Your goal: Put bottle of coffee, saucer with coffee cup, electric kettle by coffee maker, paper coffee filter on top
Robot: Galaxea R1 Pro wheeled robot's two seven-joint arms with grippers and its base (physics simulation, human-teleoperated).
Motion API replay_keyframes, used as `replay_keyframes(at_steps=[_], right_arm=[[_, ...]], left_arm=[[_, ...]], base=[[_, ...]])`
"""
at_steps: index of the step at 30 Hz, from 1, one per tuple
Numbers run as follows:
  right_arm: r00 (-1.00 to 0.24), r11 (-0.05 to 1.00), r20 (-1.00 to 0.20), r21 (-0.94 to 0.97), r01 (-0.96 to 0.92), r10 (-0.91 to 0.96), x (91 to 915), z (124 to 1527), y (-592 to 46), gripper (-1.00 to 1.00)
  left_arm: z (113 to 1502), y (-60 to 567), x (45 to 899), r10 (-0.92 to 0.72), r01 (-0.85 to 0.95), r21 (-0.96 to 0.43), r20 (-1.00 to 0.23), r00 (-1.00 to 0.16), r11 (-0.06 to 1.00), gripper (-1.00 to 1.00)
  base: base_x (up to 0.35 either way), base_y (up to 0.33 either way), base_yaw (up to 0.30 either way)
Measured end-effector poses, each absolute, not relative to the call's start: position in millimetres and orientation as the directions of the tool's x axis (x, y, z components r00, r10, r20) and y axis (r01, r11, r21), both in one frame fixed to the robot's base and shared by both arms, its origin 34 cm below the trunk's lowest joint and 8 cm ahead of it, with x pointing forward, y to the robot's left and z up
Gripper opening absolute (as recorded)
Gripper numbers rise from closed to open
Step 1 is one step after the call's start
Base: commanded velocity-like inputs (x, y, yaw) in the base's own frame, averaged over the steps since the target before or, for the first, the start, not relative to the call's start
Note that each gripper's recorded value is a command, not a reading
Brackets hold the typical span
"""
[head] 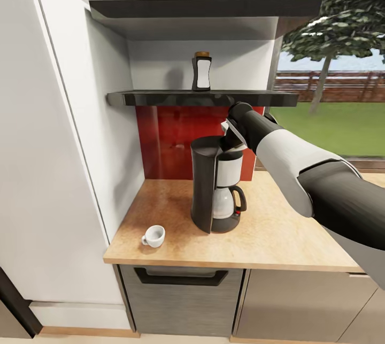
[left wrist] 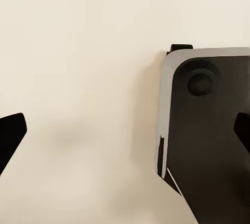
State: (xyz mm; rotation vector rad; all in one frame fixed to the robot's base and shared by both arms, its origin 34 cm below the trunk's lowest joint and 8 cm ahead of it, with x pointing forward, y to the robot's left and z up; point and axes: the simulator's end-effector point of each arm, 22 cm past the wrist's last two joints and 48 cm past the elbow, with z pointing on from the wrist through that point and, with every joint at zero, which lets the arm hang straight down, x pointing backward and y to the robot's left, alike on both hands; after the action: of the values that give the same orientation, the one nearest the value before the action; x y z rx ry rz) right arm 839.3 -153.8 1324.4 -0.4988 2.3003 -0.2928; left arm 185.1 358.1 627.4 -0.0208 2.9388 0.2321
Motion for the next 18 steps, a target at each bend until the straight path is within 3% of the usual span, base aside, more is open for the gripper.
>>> replay_keyframes(at_steps=[12, 13, 18], right_arm=[[-0.644, 0.898, -0.628, -0.351, -0.265, -0.436, 839.0, 1322.9, -153.8, -1.00], [-0.644, 0.898, -0.628, -0.351, -0.266, -0.437, 839.0, 1322.8, -153.5, 1.00], [-0.644, 0.897, -0.628, -0.355, -0.263, -0.437, 839.2, 1323.2, -154.6, 1.00]], left_arm=[[627.3, 357.9, 185.1, 0.001, -0.029, 0.154, -0.193, -0.981, 0.988, 1.00], [627.4, 358.1, 185.1, 0.001, -0.029, 0.154, -0.193, -0.981, 0.988, 1.00], [627.4, 358.4, 185.1, 0.001, -0.029, 0.155, -0.193, -0.981, 0.988, 1.00]], base=[[0.001, 0.000, 0.000], [0.000, 0.000, 0.000], [0.000, 0.000, 0.000]])
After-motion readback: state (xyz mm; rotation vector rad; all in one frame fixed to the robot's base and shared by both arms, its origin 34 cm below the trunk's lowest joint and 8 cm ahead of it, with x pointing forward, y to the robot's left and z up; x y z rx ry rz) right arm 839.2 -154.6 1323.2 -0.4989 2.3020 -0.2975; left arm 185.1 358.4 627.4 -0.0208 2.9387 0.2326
